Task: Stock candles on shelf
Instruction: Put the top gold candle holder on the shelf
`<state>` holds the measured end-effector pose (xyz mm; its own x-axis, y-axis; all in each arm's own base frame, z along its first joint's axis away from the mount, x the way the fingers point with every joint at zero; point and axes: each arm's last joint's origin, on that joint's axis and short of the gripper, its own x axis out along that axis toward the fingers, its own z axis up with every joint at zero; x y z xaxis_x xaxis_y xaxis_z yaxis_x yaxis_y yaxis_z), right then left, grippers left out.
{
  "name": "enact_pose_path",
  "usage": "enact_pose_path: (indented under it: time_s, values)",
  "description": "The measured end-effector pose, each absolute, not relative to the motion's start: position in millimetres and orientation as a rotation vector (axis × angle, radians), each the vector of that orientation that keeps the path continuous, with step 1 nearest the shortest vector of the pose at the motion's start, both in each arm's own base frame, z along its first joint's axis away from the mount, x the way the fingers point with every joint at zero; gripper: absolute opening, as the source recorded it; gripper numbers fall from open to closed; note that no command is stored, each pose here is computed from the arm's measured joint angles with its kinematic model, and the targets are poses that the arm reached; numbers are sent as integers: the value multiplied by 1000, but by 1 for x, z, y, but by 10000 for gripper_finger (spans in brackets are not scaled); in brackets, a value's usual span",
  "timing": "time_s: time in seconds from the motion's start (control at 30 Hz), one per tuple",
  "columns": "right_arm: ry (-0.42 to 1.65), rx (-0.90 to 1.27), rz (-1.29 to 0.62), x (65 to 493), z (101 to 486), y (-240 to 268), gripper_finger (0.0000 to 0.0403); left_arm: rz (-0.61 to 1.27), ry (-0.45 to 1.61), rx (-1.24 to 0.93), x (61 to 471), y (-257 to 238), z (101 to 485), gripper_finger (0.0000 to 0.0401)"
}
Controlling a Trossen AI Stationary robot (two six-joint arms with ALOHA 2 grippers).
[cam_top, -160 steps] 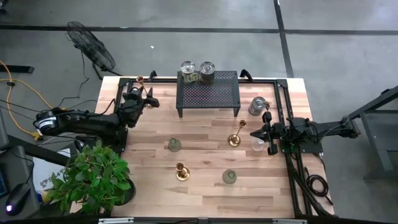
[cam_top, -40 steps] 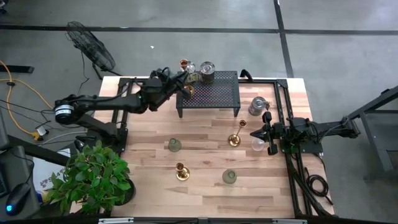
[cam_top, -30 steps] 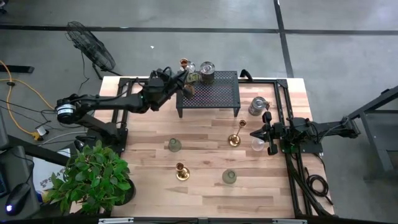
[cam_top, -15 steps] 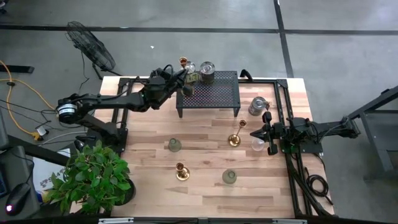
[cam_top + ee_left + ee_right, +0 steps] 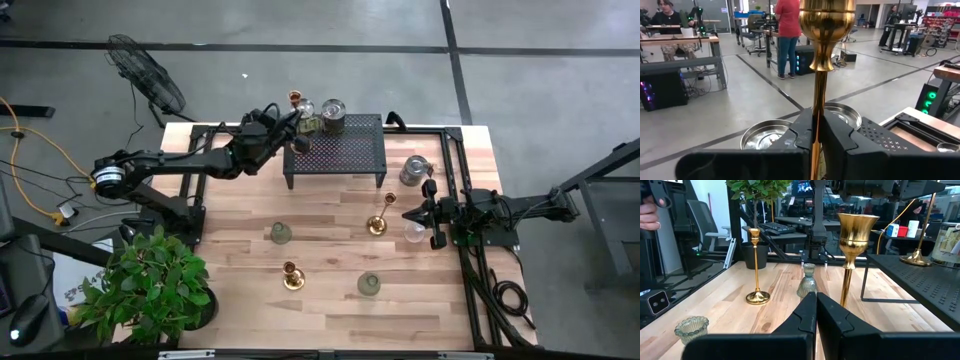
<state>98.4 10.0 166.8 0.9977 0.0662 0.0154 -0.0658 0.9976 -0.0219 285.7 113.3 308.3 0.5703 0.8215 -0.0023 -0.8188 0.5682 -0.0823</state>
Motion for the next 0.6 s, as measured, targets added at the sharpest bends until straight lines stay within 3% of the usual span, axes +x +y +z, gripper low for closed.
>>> enact_pose_path:
  time_s: [0.6]
  values:
    - [-16,-21,66,98,167,10,3,965,5,-66,286,113,303,74]
